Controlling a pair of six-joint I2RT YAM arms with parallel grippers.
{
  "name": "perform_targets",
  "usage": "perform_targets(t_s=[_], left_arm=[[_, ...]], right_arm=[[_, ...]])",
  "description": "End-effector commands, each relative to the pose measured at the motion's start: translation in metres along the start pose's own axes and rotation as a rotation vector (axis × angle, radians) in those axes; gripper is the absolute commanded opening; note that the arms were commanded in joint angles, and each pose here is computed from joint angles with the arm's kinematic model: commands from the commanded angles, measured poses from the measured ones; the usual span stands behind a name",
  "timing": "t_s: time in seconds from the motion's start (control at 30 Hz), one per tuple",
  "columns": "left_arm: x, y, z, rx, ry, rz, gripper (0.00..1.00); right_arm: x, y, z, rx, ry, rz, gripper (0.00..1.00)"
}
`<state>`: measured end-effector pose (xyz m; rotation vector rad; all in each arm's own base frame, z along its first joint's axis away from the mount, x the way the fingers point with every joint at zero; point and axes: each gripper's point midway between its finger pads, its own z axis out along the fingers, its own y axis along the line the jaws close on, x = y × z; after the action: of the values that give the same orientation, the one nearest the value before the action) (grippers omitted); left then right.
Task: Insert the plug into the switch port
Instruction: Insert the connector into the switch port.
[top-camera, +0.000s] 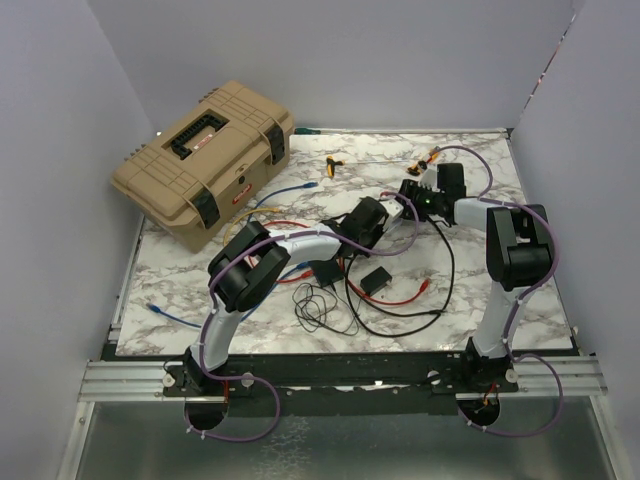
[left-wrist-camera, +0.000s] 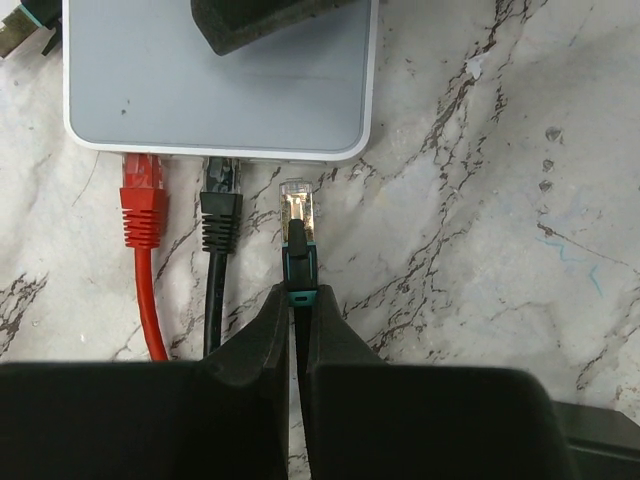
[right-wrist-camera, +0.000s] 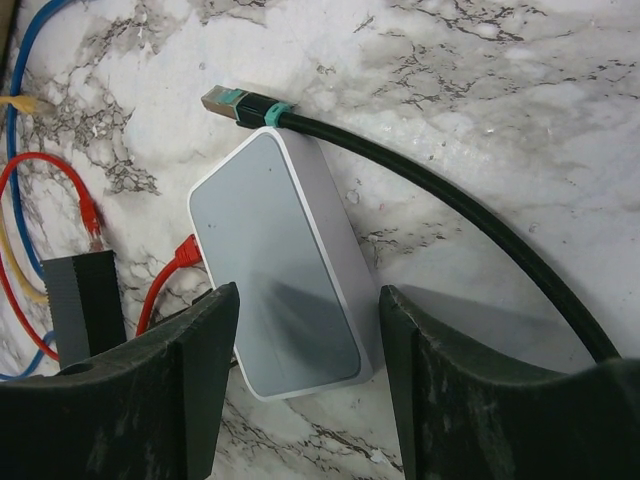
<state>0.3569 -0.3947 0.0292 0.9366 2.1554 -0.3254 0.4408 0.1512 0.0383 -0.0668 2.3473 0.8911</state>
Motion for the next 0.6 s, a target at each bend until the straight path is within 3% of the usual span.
perform_targets(t_s=[0.0, 0.57], left_arm=[[-0.0002, 0.0015, 0.0092, -0.024, -0.003, 0.018, 0.00], [-0.0041, -0.0031, 0.0169, -0.011, -0.004, 0.042, 0.00]], right_arm=[[0.0091, -0.0036, 0.0041, -0.019, 0.041, 0.020, 0.62], [0.0115, 0.0009, 0.0058, -0.056, 0.051, 0.032, 0.62]])
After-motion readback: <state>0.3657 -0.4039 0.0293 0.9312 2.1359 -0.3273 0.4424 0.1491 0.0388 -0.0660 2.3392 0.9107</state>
